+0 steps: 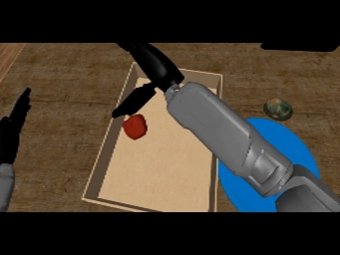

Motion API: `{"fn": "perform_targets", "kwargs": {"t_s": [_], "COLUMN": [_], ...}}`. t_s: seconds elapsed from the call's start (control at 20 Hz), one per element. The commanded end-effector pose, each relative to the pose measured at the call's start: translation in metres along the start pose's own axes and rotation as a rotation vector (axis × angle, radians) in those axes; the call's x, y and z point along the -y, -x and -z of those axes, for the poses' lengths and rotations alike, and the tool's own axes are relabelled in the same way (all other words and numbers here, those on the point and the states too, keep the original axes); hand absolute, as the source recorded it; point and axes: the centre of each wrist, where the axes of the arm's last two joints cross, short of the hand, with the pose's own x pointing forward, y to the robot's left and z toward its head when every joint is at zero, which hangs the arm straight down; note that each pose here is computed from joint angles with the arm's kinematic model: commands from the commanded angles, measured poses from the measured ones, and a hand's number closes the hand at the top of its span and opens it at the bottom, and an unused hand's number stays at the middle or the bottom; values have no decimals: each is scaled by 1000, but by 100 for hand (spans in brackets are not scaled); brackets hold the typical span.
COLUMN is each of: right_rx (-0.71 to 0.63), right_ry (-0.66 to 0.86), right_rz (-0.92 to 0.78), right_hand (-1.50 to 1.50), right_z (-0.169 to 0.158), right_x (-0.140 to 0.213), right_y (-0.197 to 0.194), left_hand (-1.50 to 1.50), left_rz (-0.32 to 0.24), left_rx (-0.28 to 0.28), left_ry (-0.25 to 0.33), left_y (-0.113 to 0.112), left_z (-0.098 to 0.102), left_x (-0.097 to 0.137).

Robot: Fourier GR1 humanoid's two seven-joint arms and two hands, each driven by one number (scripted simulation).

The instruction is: Pick the bell pepper from the plate and place it in the cardboard box

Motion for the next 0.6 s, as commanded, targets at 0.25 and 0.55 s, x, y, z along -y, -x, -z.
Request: {"fn": "perform_targets", "kwargs": {"t_s": [0.25,0.55], "right_rx": [18,-45], "right_ry": [93,183], "right_rz": [189,156], "right_hand": [-150,-150], "right_z": [-9,-59], "right_x": [83,163], "right_y": [32,74], "left_hand": [0,0], "left_rz": [2,-14], "left_rx": [-15,-8], "left_ry": [-17,-16], "left_y": [10,14], "left_z": [-9,-17], "left_x": [-7,6]}}
